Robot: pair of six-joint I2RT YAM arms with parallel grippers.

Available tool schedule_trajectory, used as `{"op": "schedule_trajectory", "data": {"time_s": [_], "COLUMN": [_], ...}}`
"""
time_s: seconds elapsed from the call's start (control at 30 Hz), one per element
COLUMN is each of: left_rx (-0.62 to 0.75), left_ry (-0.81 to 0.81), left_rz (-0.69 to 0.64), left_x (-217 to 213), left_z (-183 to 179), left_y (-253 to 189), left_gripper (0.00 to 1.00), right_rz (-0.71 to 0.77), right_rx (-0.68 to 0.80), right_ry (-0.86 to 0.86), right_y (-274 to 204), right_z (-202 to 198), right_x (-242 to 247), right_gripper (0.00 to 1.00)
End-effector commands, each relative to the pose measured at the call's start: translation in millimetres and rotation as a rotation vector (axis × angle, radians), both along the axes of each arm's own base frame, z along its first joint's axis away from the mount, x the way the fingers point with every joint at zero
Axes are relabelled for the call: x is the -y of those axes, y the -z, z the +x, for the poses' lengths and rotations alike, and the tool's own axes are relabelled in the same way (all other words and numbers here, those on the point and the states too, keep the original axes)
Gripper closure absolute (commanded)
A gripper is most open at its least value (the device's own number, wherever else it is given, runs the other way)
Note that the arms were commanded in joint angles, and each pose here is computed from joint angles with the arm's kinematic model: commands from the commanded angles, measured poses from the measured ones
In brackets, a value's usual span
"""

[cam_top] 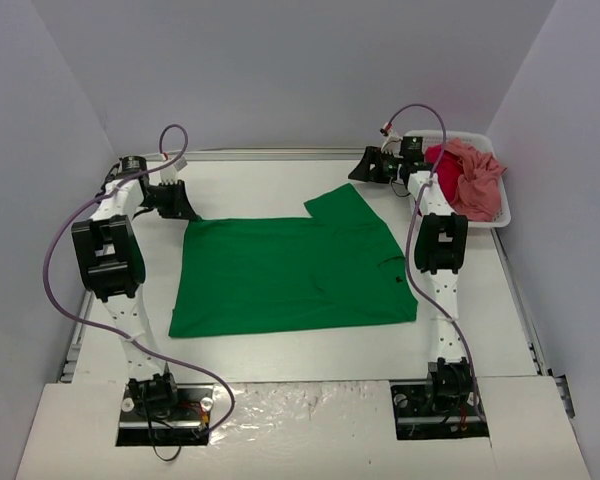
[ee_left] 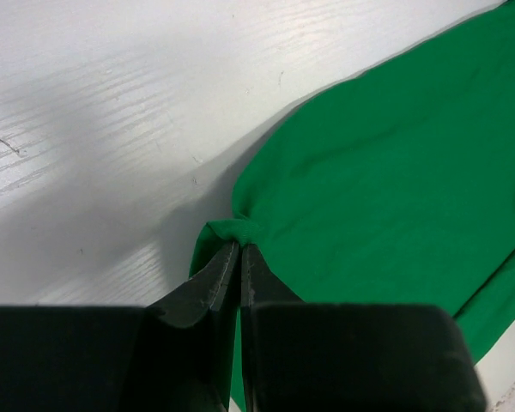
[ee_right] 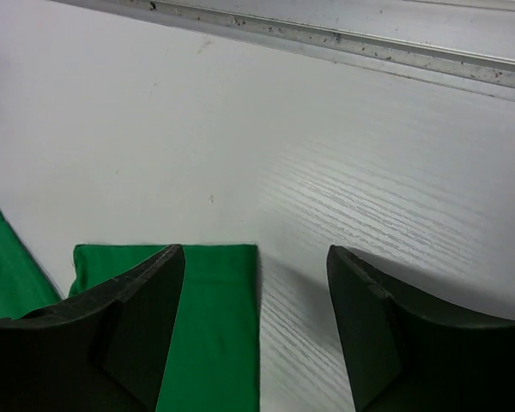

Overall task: Fold and stack the t-shirts
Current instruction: Grap the side of the flattened tshirt furthest away from the robot with both arms

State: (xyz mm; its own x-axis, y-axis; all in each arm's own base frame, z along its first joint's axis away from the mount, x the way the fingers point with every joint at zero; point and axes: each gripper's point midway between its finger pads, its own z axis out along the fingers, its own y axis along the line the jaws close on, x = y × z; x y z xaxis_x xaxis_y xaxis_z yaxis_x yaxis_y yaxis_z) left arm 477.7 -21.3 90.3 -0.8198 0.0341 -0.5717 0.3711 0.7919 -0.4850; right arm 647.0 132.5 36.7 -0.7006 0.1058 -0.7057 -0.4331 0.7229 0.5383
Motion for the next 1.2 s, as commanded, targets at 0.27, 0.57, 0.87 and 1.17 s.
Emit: {"op": "schedule_trajectory", "data": {"time_s": [0.27, 0.57, 0.87, 1.17], "left_rx": [0.064, 0.05, 0.044, 0.051], "left_ry": [0.032, 0.042, 0.04, 0.043], "left_rz": [0.032, 0.019, 0.002, -0.005], "left_x": [2.6, 1.8, -0.9, -1.5], "left_z": [-6.9, -11.8, -14.3, -15.3], "left_y": [-32.0, -25.7, -20.7, -22.9], "left_gripper": [0.98, 0.98, 0.98, 0.98], "right_rz": [0.112, 0.077, 0.007, -0.076], "right_rx": [-0.133, -0.171, -0.196, -0.185], "right_ry": [-0.038, -0.034, -0.043, -0.06], "right_y": [38.4, 45.5, 59.2, 56.3], "right_z": [-18.7, -34.6, -49.5, -51.9], "right_x": [-22.0, -15.4, -12.8, -17.4], "right_gripper": [0.48, 0.53, 0.53, 0.6]}}
